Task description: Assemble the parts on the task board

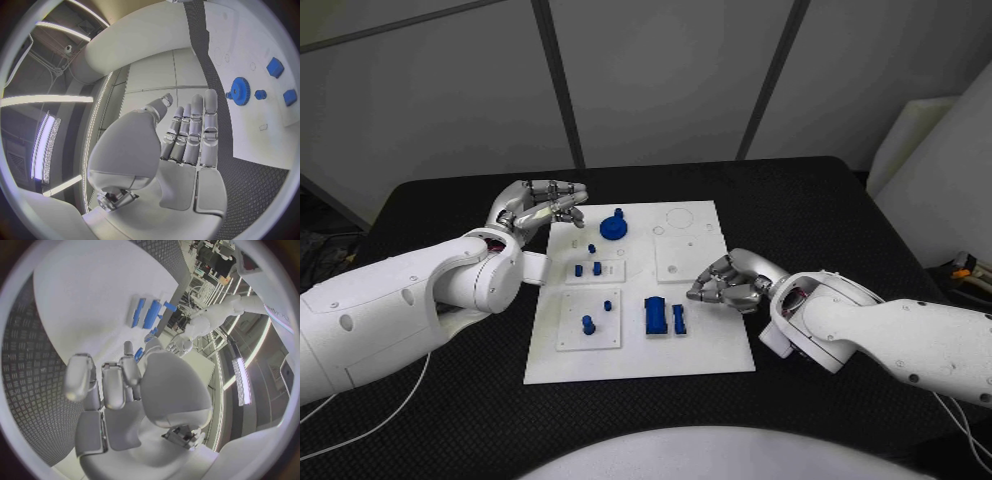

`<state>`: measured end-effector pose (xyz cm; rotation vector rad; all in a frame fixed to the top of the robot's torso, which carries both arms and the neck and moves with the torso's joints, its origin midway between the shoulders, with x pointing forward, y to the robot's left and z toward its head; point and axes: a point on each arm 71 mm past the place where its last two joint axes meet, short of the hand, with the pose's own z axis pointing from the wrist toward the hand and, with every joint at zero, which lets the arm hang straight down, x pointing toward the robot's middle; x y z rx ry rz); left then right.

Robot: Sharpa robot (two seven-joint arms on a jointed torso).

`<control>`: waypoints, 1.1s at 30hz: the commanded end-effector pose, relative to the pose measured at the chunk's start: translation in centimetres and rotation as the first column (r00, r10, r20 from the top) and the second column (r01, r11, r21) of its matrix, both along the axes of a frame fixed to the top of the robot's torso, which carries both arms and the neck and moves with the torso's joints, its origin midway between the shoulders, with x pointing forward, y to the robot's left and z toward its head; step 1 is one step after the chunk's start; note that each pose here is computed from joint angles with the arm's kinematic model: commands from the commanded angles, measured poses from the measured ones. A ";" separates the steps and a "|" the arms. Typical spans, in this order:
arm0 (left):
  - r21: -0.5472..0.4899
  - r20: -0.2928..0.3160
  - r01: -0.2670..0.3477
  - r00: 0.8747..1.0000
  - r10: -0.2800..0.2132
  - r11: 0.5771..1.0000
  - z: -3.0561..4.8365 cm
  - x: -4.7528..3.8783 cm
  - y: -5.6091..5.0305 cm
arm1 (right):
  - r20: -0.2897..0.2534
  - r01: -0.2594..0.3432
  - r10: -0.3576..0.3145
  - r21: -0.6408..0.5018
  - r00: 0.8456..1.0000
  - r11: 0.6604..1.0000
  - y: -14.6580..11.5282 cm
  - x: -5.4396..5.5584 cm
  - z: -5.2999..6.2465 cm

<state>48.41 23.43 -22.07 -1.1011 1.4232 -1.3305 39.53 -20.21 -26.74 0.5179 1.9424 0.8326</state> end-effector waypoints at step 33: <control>-0.110 -0.073 -0.211 0.976 0.204 0.971 -2.61 3.38 1.8 | 0.042 0.219 -0.278 0.511 0.960 0.831 -2.0 13.2 0.3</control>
